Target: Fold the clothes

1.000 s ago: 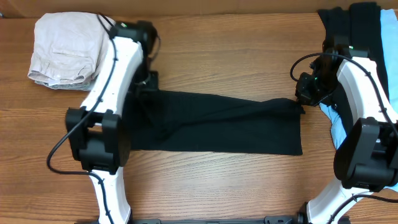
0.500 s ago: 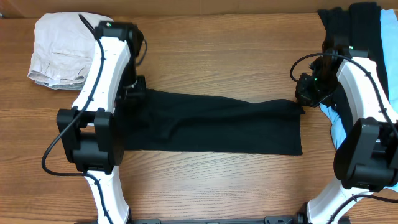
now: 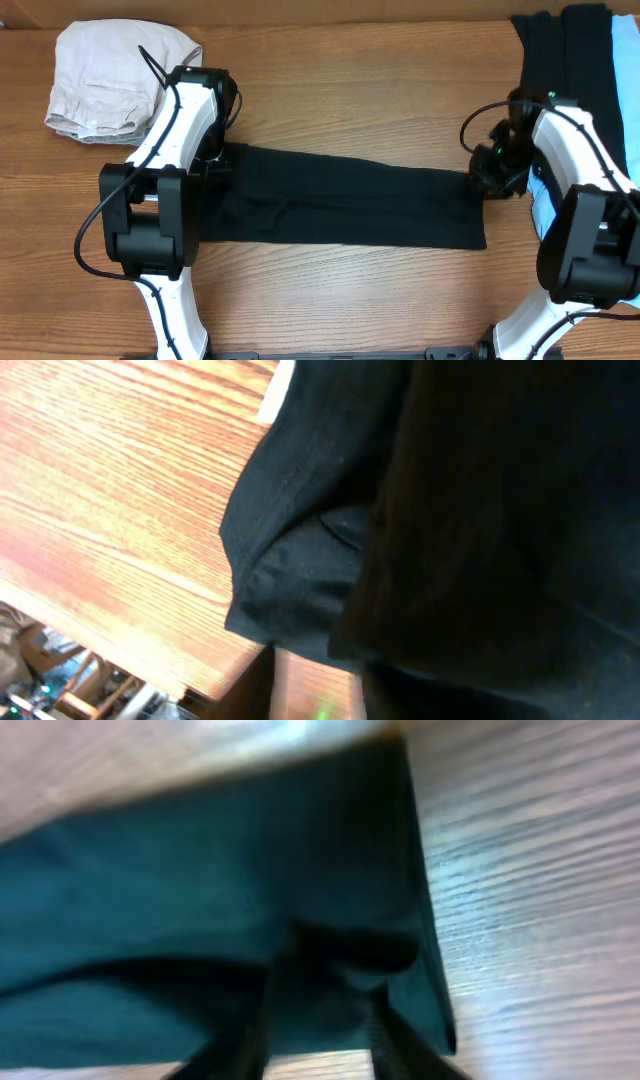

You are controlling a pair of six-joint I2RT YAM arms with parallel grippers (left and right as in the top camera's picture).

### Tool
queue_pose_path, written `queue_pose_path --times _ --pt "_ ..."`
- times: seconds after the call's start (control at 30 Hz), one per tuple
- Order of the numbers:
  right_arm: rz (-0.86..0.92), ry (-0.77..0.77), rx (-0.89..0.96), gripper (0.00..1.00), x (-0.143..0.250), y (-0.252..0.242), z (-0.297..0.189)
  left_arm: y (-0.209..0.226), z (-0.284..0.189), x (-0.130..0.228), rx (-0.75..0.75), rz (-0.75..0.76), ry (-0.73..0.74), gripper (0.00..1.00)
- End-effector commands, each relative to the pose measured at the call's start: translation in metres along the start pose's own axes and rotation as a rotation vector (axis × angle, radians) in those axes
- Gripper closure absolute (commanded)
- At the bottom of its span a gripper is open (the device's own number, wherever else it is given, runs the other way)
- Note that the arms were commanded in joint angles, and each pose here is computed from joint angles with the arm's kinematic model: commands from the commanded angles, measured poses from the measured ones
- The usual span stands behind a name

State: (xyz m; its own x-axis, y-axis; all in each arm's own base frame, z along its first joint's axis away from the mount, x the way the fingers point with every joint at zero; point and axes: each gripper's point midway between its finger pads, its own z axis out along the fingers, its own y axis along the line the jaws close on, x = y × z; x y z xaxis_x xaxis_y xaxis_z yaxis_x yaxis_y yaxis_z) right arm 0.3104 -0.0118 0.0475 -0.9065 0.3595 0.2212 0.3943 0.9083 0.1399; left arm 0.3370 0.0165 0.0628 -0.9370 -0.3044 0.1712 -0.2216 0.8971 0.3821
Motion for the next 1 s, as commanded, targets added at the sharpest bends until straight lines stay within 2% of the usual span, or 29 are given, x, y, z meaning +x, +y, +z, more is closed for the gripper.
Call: queue_pose_path --times 0.0,0.03,0.1,0.27,0.33,0.43,0.5,0.63,0.67,0.77,0.83,0.97 --pt "0.028 -0.009 0.002 0.49 0.005 -0.006 0.005 0.004 0.001 0.0 -0.028 -0.01 -0.011 0.31" --pt "0.032 -0.017 0.0 0.44 0.003 -0.006 0.005 0.004 0.001 -0.001 -0.027 -0.011 -0.012 0.15" --pt "0.033 -0.041 -0.007 0.36 -0.003 -0.006 0.004 0.005 0.001 -0.003 -0.022 -0.02 -0.018 0.0" --pt "0.038 -0.079 -0.001 0.23 -0.013 -0.012 0.003 0.011 -0.006 -0.017 0.024 -0.051 -0.045 0.0" --pt "0.035 -0.097 0.02 0.12 -0.017 -0.017 0.004 0.011 -0.016 -0.024 0.08 -0.053 -0.059 0.0" --pt "0.025 -0.102 0.039 0.07 -0.017 -0.021 0.009 0.01 -0.046 -0.041 0.219 -0.043 -0.112 0.0" --pt "0.027 -0.095 0.039 0.11 -0.015 -0.022 0.013 0.012 -0.064 -0.048 0.275 -0.042 -0.147 0.0" --pt "0.03 -0.074 0.037 0.24 -0.008 -0.024 0.024 0.02 -0.108 -0.06 0.349 -0.032 -0.25 0.0" --pt "0.03 -0.065 0.027 0.3 -0.006 -0.023 0.029 0.021 -0.129 -0.063 0.39 -0.011 -0.301 0.0" --pt "0.03 -0.053 -0.004 0.37 -0.001 -0.02 0.037 0.02 -0.164 -0.065 0.469 0.026 -0.384 0.0" --pt "0.029 -0.047 -0.021 0.45 0.001 -0.018 0.042 0.019 -0.182 -0.065 0.515 0.043 -0.429 0.0" --pt "0.029 -0.035 -0.053 0.55 0.005 -0.014 0.047 0.02 -0.211 -0.066 0.578 0.055 -0.508 0.0"
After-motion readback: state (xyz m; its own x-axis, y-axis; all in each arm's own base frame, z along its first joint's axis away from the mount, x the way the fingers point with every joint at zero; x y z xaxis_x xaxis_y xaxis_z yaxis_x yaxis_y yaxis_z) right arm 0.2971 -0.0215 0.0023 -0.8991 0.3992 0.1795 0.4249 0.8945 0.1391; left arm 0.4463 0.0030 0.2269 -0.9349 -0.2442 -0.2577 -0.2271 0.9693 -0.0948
